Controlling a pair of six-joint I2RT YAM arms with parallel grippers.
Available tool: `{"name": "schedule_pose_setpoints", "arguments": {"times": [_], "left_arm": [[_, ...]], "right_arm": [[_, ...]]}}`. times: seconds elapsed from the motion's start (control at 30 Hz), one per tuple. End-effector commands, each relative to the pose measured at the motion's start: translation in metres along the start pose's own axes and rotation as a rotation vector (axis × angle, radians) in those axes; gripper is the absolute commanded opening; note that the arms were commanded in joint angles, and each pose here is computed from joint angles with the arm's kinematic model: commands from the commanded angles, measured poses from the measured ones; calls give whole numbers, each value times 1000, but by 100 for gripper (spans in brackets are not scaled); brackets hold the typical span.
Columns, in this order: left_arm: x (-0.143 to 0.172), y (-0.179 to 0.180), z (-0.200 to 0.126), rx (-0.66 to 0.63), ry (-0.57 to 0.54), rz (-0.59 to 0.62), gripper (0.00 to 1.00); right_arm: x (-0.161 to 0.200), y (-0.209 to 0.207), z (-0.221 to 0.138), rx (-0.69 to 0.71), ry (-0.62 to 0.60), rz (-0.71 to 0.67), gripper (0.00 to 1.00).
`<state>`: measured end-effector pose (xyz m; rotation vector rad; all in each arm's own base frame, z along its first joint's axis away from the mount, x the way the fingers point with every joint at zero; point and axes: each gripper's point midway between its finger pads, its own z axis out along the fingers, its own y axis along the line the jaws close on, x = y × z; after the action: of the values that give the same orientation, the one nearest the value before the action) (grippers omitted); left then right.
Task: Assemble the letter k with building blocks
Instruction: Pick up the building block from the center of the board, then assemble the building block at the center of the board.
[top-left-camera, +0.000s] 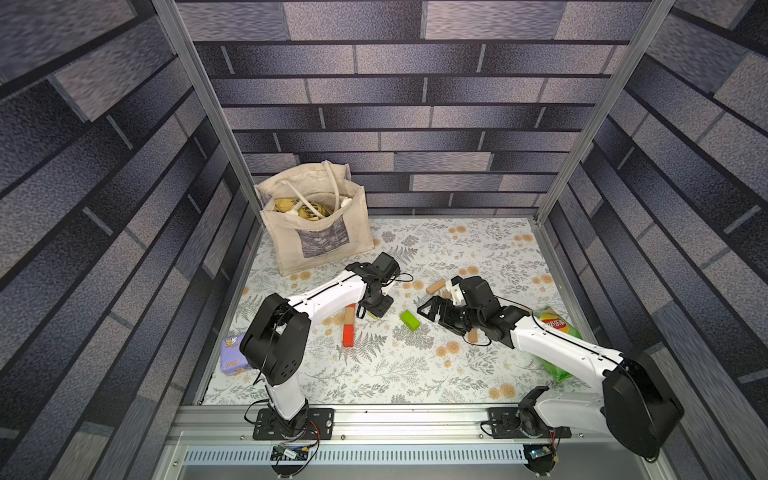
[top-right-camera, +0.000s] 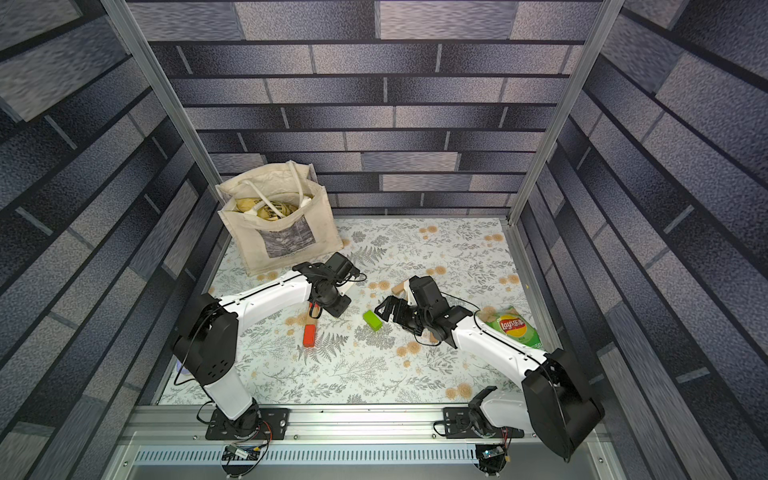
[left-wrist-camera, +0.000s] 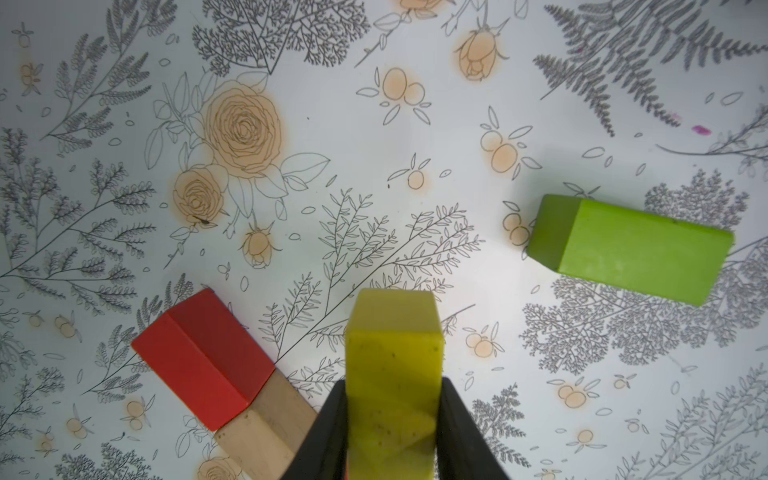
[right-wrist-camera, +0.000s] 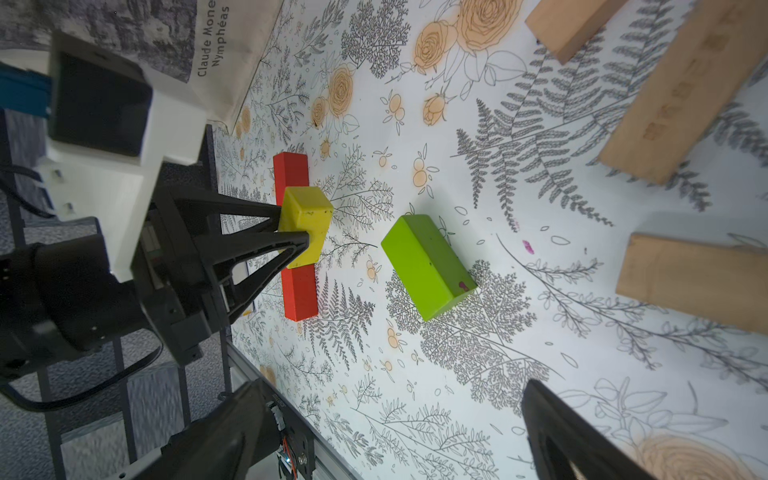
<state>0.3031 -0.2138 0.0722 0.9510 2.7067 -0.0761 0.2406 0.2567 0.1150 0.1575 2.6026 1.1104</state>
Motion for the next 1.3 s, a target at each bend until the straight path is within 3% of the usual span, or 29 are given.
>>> {"name": "schedule_pose_setpoints", "arguments": {"times": [0.0,0.63,1.27], "left_arm": [[-1,1,-7,11,-45,46,31],[7,4,-8,-5,-44,226,32],[14,24,10,-32,-3,224,32]], "right_arm": [[-7,7,2,-19,-43,6,100],[-2,6,7,-36,-16,-11,100],[-1,5,9,-26,-4,-19,100]]}}
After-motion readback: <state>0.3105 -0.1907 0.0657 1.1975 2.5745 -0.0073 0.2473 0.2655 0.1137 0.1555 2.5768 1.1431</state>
